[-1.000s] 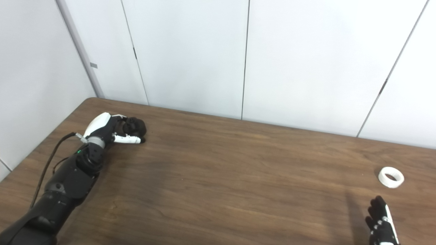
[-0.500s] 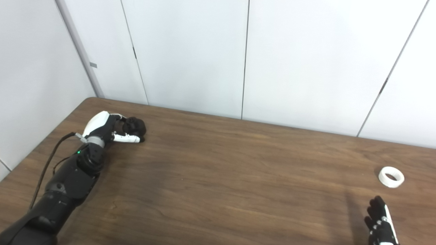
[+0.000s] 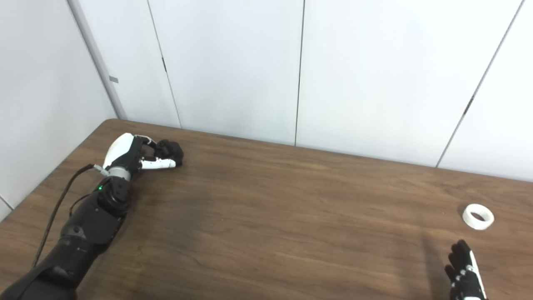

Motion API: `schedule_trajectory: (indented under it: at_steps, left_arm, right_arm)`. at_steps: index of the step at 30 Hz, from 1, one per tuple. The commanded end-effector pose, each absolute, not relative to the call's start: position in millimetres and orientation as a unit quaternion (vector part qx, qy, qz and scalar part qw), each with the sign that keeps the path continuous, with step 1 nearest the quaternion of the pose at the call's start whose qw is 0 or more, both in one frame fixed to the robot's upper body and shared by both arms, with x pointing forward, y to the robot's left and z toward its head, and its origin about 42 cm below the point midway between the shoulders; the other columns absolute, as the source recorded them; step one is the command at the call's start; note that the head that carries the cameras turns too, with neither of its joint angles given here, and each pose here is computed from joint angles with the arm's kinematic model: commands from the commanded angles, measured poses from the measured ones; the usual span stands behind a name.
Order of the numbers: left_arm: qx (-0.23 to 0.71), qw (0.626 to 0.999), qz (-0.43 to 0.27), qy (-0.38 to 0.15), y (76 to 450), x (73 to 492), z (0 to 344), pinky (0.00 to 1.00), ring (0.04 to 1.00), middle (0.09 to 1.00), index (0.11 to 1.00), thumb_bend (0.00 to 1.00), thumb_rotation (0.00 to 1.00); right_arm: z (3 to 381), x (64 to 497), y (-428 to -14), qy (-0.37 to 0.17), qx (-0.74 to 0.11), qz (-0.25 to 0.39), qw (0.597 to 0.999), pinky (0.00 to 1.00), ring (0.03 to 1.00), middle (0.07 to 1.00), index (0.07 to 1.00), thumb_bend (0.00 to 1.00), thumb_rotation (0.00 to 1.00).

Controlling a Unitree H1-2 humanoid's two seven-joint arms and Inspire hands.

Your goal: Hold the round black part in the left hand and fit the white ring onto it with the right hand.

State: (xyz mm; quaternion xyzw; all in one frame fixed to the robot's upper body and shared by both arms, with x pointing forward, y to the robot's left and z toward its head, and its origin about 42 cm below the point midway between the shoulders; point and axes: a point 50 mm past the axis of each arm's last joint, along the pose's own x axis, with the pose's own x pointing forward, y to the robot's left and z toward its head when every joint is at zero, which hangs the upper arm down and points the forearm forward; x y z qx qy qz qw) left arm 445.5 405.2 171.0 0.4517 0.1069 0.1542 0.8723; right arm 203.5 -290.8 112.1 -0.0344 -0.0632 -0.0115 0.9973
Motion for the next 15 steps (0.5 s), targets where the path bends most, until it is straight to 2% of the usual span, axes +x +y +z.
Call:
schedule_trajectory:
  at_steps: [1, 15]
  left_arm:
    - [0.468, 0.864, 0.178, 0.058, 411.1, 456.2, 201.8, 1.0, 0.911, 0.803, 0.483, 0.52, 0.05]
    - [0.506, 0.846, 0.166, 0.028, 406.2, 445.2, 204.3, 1.0, 0.898, 0.79, 0.484, 0.52, 0.05]
  right_arm:
    - [80.4, 165.0, -285.1, 0.004, -0.014, -0.014, 1.0, 1.0, 1.0, 1.0, 1.0, 0.53, 1.0]
    - [82.5, 163.9, -282.7, 0.002, -0.007, -0.013, 1.0, 1.0, 1.0, 1.0, 1.0, 0.5, 1.0]
